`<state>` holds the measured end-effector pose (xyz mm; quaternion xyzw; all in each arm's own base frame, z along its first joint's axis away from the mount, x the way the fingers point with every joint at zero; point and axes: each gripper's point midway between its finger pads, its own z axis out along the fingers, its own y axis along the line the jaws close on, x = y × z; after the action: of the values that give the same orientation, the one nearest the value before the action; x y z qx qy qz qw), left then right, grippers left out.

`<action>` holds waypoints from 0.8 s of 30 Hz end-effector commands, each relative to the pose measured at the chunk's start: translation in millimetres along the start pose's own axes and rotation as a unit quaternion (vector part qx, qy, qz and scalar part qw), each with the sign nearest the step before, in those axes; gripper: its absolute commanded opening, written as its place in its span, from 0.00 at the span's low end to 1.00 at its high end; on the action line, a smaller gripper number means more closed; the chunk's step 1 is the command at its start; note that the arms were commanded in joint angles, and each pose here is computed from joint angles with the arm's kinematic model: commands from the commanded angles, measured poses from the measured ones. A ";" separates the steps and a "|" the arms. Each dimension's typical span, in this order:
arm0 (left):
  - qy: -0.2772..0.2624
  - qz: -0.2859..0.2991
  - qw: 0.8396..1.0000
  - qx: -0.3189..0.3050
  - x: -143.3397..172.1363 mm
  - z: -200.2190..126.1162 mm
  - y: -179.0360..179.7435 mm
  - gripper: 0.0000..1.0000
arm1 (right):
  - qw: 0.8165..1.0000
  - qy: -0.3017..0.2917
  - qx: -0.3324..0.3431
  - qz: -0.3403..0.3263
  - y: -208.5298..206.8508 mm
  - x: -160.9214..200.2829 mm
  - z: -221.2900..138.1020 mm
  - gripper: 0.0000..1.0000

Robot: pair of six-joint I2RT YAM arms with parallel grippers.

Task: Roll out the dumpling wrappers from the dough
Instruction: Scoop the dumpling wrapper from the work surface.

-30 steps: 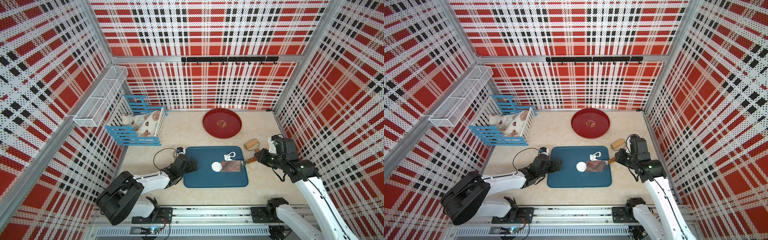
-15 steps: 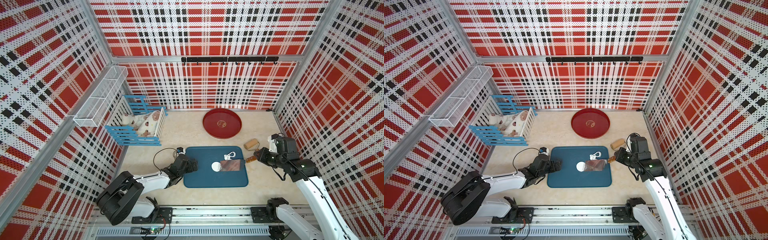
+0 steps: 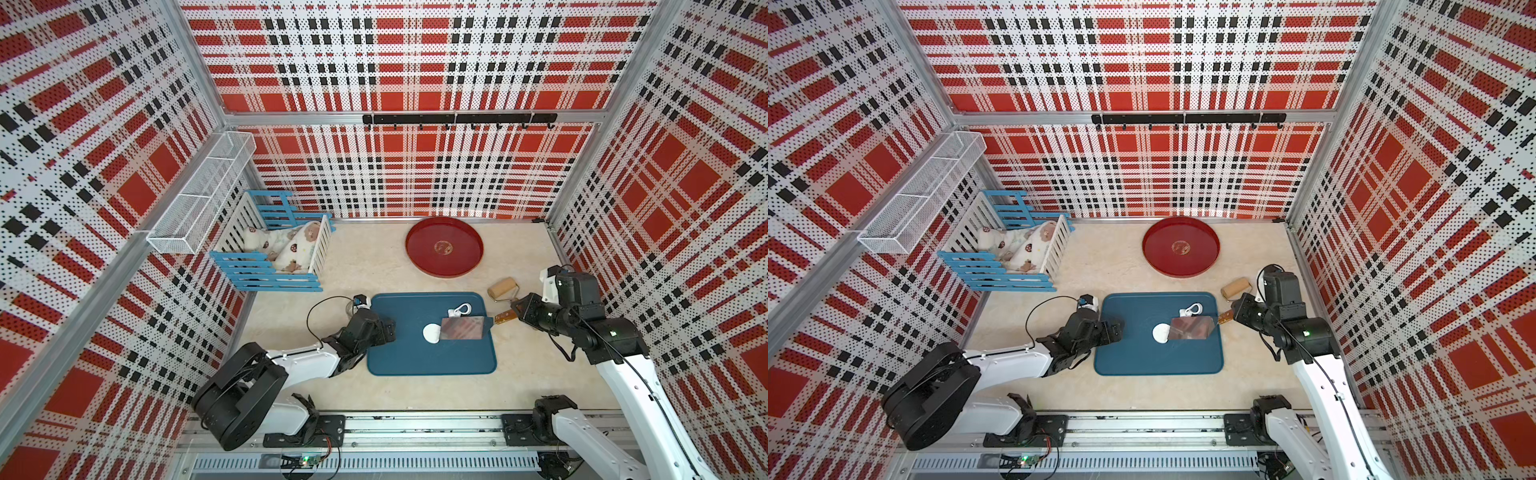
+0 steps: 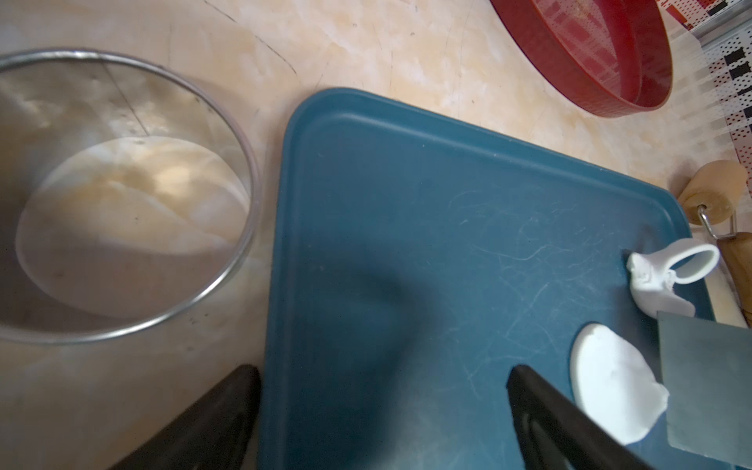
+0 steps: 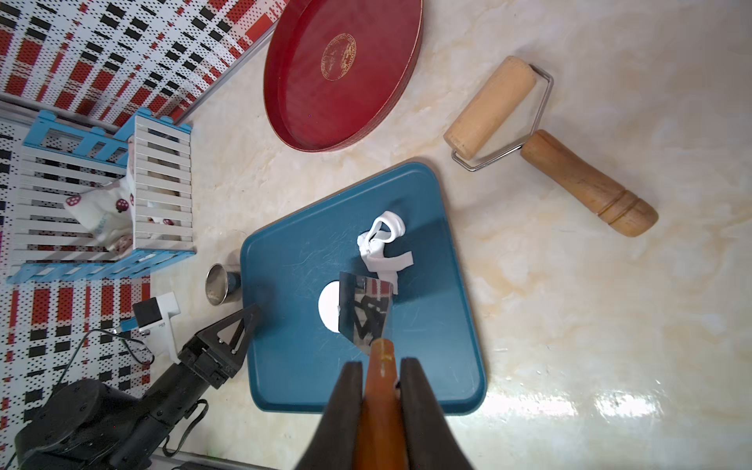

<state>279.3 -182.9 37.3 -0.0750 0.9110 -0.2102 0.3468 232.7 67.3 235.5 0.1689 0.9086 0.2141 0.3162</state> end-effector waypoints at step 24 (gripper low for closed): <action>0.013 0.000 1.000 -0.005 9.7 0.6 6.8 1.00 | 0.999 0.008 -0.026 0.021 -4.7 12.1 23.2 0.00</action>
<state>279.4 -183.0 37.5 -0.0752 0.9100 -0.2120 0.3484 233.7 72.4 204.1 0.1762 0.9114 0.2270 0.2945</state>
